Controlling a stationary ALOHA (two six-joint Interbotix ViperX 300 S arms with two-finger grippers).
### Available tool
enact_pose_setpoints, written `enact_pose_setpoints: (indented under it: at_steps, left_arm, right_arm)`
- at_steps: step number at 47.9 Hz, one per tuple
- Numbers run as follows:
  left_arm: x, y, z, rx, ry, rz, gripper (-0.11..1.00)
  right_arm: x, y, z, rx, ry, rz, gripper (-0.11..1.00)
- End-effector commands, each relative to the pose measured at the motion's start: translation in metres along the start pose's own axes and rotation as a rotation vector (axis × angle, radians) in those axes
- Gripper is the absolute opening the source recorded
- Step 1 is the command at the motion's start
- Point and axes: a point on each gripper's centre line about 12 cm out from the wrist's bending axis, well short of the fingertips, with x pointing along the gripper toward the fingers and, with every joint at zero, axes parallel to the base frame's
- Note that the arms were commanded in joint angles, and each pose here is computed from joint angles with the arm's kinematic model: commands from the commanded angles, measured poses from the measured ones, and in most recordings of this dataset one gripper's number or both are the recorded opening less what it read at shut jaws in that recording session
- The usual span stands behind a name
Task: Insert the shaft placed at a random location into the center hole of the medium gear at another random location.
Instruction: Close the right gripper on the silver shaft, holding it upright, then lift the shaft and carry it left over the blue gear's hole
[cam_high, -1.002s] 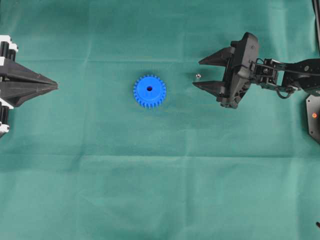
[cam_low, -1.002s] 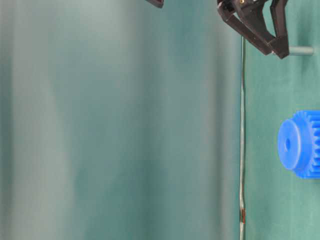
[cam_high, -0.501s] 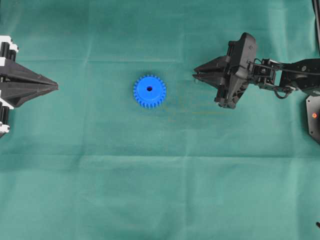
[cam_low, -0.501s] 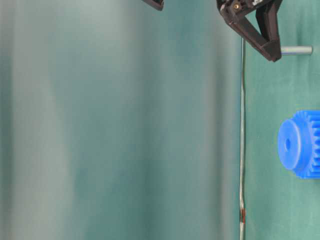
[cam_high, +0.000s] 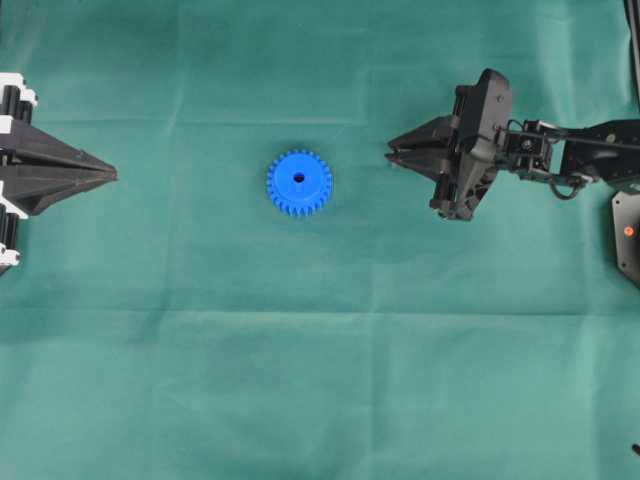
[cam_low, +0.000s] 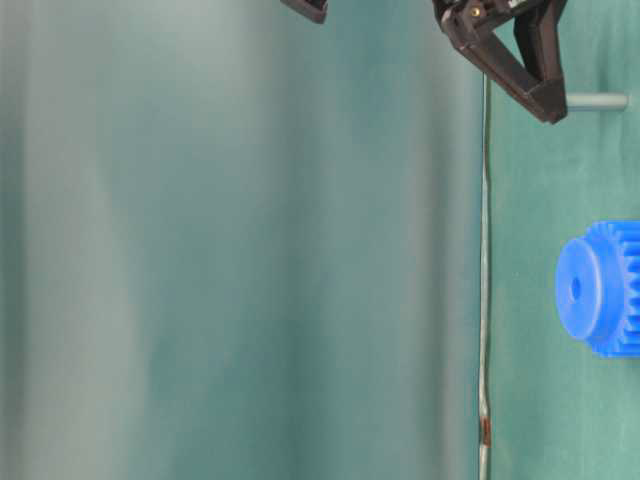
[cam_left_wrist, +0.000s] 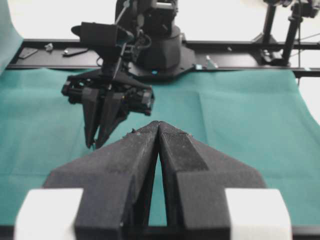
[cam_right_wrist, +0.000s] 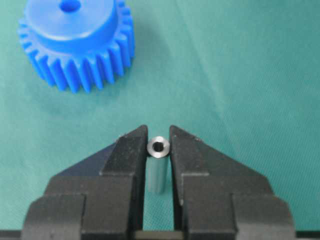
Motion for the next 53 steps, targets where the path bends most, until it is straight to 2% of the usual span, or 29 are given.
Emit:
enact_pose_setpoints:
  at_steps: [1,14,36,53]
  left_arm:
    - [0.002,0.0,0.006,0.001,-0.015,0.001,0.03]
    - [0.002,0.0,0.006,0.001,-0.012,0.001,0.03]
    - [0.002,0.0,0.006,0.0,-0.014,0.001,0.03]
    - [0.002,0.0,0.006,0.001,-0.014,0.001,0.03]
  right_arm:
    - [-0.005,0.001,0.024,0.004,-0.052,0.003,0.14]
    - [-0.023,0.002,0.059,0.001,-0.078,0.009,0.14]
    - [-0.025,0.004,0.06,0.0,-0.08,0.015,0.14]
    - [-0.007,0.023,0.072,-0.015,-0.1,0.062,0.14]
